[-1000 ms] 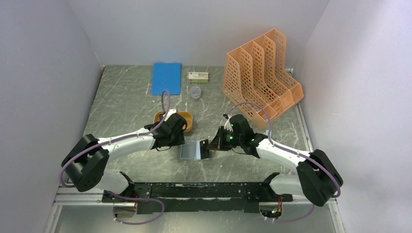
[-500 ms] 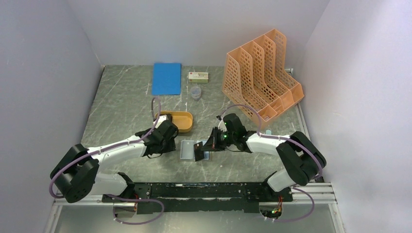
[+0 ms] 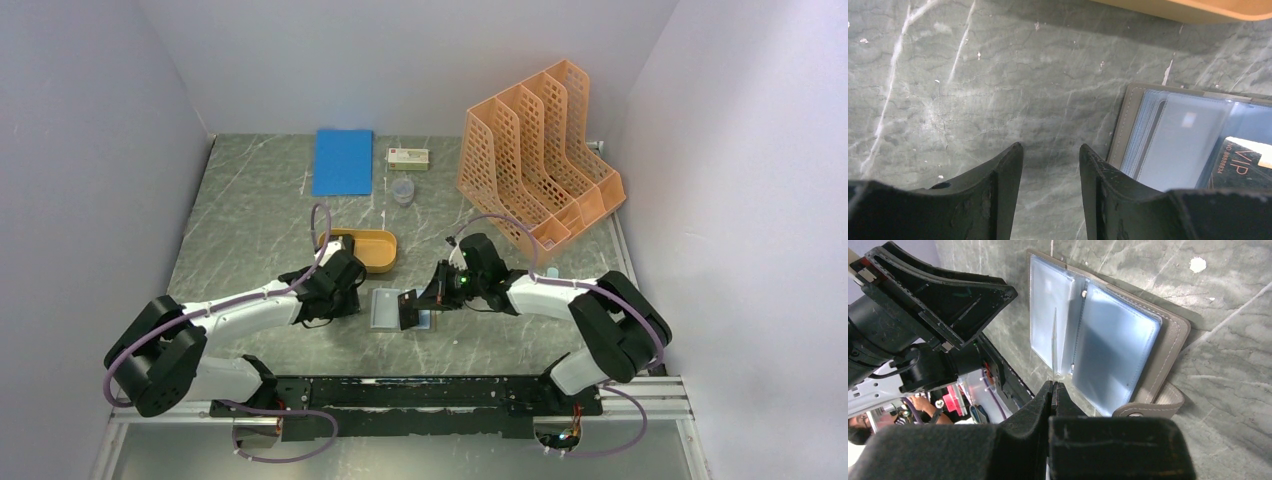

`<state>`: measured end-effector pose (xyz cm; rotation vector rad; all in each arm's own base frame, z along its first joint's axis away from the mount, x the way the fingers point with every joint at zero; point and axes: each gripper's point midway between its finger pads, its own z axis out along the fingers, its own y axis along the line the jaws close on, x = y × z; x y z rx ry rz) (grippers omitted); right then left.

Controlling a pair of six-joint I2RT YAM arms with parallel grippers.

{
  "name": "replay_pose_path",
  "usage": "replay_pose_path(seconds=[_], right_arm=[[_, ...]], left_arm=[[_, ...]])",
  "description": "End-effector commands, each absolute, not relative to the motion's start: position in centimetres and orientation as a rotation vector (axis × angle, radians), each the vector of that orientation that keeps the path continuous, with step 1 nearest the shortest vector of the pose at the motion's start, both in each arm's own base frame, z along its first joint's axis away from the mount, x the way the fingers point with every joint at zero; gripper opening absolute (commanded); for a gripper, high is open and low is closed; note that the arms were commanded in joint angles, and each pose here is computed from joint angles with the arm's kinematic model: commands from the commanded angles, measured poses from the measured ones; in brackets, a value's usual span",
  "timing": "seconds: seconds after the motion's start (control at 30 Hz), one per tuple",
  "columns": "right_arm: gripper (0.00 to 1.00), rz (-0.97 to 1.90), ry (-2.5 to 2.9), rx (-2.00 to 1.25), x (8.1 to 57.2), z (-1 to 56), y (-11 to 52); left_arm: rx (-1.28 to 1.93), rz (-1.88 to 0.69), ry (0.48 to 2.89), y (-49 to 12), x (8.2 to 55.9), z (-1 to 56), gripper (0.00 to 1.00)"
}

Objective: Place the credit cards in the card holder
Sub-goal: Insert the credit card into the card holder.

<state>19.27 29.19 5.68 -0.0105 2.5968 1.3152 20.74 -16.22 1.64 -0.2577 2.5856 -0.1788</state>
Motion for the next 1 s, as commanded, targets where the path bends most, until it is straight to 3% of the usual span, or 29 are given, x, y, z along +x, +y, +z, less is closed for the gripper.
replay_pose_path(seconds=[0.0,0.97], right_arm=[[0.0,1.306,2.581,0.002,19.6,5.6,29.0],[0.0,1.355,2.62,0.035,18.9,4.3,29.2]], left_arm=[[-0.273,-0.199,2.603,-16.3,20.5,0.8,0.5],[-0.265,-0.278,2.657,-17.1,19.2,-0.6,0.3]])
